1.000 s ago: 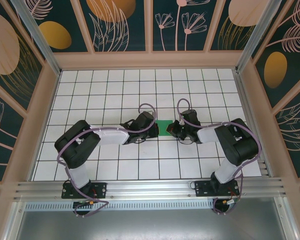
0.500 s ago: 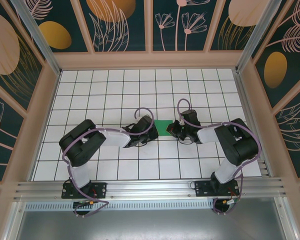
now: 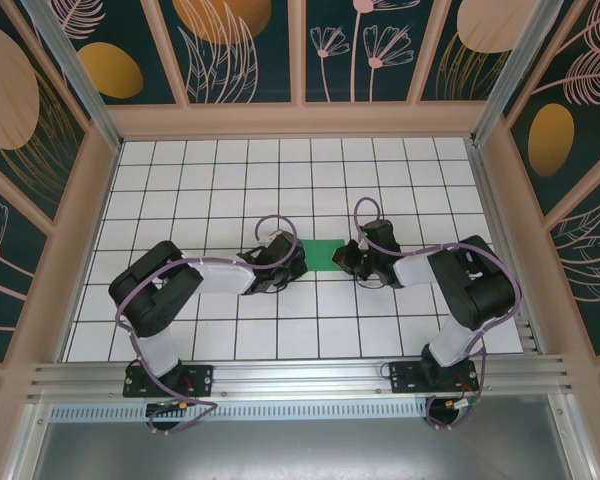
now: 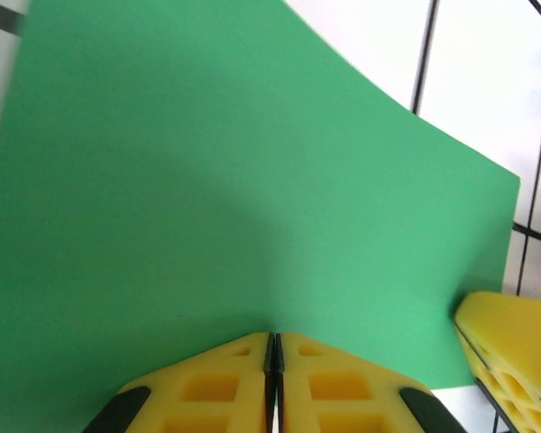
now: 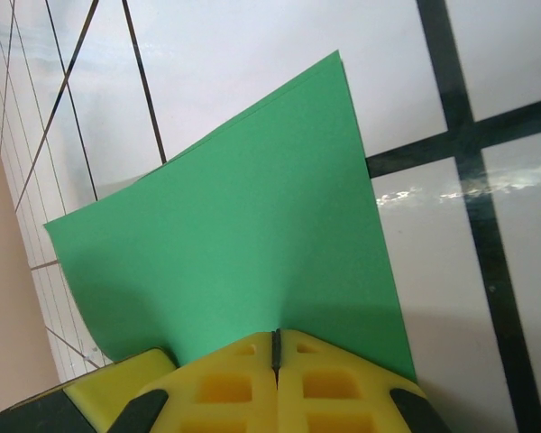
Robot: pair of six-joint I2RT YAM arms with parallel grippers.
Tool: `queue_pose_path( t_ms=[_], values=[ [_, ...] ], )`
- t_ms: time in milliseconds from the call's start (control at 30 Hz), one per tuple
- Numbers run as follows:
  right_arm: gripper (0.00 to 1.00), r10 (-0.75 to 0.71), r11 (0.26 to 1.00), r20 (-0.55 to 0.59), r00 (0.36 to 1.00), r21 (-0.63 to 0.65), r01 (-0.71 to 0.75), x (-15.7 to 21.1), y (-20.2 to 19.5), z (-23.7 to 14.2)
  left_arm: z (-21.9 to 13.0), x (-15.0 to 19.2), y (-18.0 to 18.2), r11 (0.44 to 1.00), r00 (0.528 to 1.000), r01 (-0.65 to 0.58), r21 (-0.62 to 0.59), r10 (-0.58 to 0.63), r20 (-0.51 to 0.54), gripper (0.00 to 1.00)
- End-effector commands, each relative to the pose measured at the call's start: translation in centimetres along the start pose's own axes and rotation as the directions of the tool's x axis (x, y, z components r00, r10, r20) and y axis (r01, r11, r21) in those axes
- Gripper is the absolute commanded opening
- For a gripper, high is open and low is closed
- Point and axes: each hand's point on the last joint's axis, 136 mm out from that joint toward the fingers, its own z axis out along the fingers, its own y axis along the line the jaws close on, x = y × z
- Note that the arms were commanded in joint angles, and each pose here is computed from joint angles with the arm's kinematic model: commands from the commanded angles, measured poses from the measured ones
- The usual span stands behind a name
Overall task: Fold a paper plane with a square sheet of paper (pick it up from the middle)
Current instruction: First fold in half a square sheet of paper at the center of the table.
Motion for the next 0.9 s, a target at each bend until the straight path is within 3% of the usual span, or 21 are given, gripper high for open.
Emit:
queue_pose_path(
  t_ms=[0,467,600,700,867],
  values=[
    [0.00,0.117,0.934,-0.016,0.993,0.343,-0.104,3.0,-10.1,-0.7,-0.8,-1.1,6.8,0.973,0.998,0.038,-0.227,-0.027,0.054,0.14],
    [0.00,0.113,0.938,-0.008,0.994,0.332,-0.104,2.8,-9.8,-0.9,-2.0,-0.9,12.2,0.949,0.991,0.115,-0.293,-0.090,0.099,0.14],
    [0.00,0.063,0.943,0.008,0.998,0.328,-0.062,1.8,-8.8,-1.3,-3.0,-2.4,10.4,0.964,0.990,0.091,-0.250,-0.061,0.124,0.16],
    [0.00,-0.018,0.944,0.013,1.000,0.329,0.012,0.4,-7.2,-1.7,-3.6,-3.9,8.3,0.972,0.992,0.004,-0.237,0.027,0.127,0.20],
    [0.00,-0.188,0.947,0.008,0.982,0.266,0.179,-1.9,-1.7,-2.4,-5.0,-7.0,4.1,0.974,0.977,-0.114,-0.194,0.146,0.158,0.30]
  ],
)
